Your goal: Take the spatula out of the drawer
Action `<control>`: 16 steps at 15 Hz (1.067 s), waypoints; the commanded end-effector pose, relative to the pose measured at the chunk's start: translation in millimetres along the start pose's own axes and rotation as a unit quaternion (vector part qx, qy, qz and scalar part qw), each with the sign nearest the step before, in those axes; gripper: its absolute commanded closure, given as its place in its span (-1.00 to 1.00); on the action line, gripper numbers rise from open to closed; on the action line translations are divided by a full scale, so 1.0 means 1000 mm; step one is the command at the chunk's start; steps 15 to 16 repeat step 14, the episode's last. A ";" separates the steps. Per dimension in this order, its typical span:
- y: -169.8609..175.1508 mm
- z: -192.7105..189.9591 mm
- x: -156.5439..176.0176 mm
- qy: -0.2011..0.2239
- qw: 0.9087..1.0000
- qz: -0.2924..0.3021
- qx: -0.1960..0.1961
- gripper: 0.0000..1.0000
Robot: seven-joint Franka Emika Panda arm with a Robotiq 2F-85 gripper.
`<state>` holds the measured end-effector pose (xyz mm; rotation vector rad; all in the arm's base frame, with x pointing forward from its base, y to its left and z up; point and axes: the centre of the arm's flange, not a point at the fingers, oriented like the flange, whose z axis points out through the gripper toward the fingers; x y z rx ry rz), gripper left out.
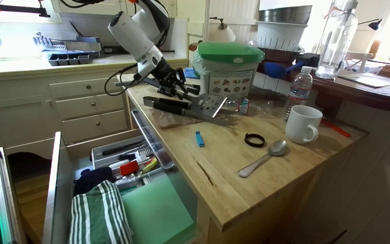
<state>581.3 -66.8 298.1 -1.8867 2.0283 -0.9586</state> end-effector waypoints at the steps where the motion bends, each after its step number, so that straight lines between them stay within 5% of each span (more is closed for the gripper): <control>1: -0.025 -0.008 0.010 0.013 1.000 0.007 0.011 -0.35; 5: -0.032 -0.074 0.032 0.031 0.998 0.036 0.029 -0.96; 8: -0.026 -0.128 0.043 0.051 0.998 0.027 0.035 -1.00; 12: -0.008 -0.194 0.039 0.029 0.995 0.053 0.080 -1.00; 13: -0.037 -0.154 0.043 0.039 0.996 0.052 0.065 -1.00; 16: -0.037 -0.166 0.043 0.035 0.995 0.053 0.073 -1.00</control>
